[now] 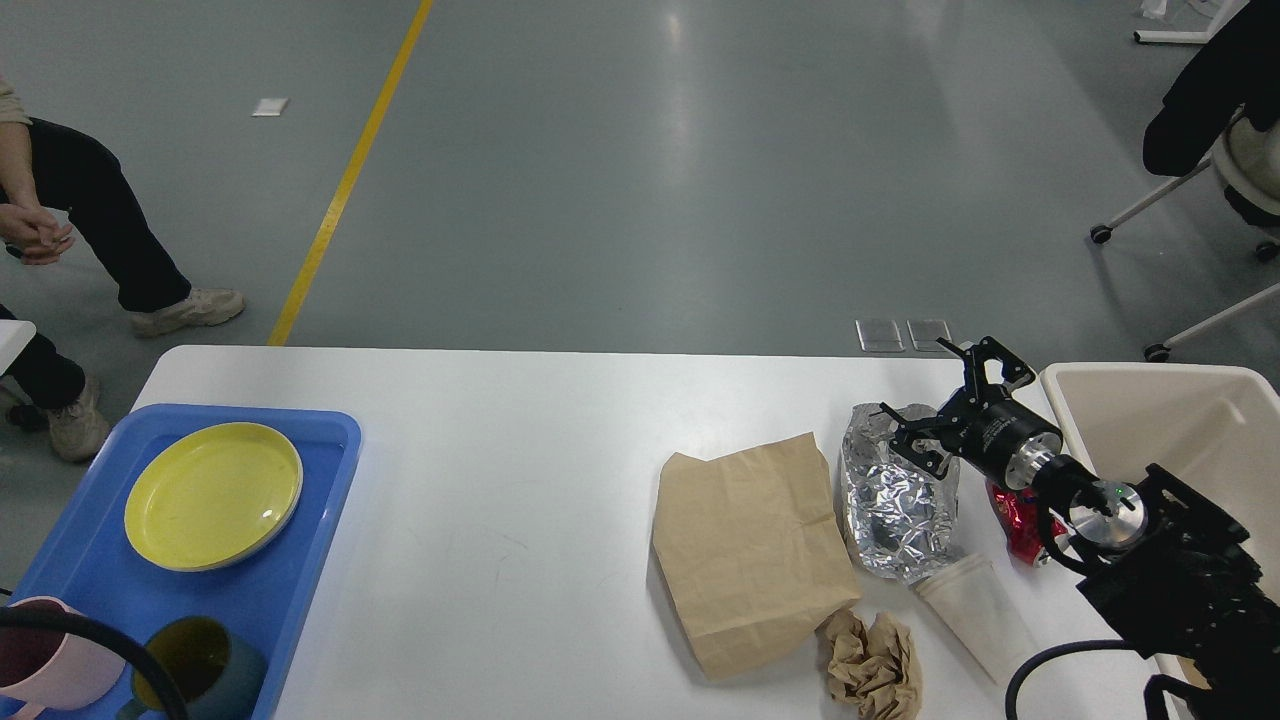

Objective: Tidy desktop

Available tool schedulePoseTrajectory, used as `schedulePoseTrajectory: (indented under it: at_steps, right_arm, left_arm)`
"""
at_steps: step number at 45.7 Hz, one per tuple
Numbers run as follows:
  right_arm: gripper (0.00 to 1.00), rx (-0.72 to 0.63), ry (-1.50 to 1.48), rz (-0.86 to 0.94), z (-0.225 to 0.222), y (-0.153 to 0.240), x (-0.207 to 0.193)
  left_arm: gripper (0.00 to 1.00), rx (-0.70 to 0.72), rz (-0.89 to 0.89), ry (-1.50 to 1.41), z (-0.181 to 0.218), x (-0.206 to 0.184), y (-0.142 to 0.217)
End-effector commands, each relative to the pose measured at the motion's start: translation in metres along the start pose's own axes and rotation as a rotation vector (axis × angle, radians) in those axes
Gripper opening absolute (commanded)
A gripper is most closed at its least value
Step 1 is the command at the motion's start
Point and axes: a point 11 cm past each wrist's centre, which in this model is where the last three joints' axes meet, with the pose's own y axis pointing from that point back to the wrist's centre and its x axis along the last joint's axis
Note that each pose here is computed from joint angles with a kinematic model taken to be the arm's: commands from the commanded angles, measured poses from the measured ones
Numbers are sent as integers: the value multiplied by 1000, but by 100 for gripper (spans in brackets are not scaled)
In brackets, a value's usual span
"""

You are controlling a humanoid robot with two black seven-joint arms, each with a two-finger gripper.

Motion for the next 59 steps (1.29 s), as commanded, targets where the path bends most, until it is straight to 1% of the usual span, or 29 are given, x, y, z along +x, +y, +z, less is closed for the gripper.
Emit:
schedulePoseTrajectory:
  at_steps: [1,4,7,11,17,19,24,28,35,43,48,57,59]
  right_arm:
    - [100,0,0,0,0,0,0]
    - [100,0,0,0,0,0,0]
    - [100,0,0,0,0,0,0]
    - [100,0,0,-1,0,0,0]
    - [100,0,0,0,0,0,0]
    - [100,1,1,0,-1,0,0]
    - [100,0,0,1,0,0,0]
    - [100,0,0,-1,0,0,-1]
    - [100,0,0,0,0,0,0]
    - [100,0,0,0,0,0,0]
    - [100,0,0,0,0,0,0]
    - [100,0,0,0,0,0,0]
    - [100,0,0,-1,0,0,0]
  left_arm:
    - [97,33,22,50,-30,8,5]
    - [97,47,20,109,-58,5,1]
    - [97,-23,11,228,-76,-1,-6]
    - [97,-170,-16,407,-84,-16,-24]
    - [97,-234,-26,574,-111,-36,-42]
    - [97,-254,-42,623,-117,-47,-51]
    - [97,-362,-76,786,-124,-68,-67]
    - [97,-394,-85,890,-143,-84,-75]
    - [97,-428,-114,1021,-158,-114,-94]
    - [97,-454,-81,1224,-206,-145,-99]
    - [97,-402,-34,1269,-236,-154,-94]
    - [97,-352,9,1285,-261,-155,-86]
    - [97,-334,22,1297,-272,-159,-83]
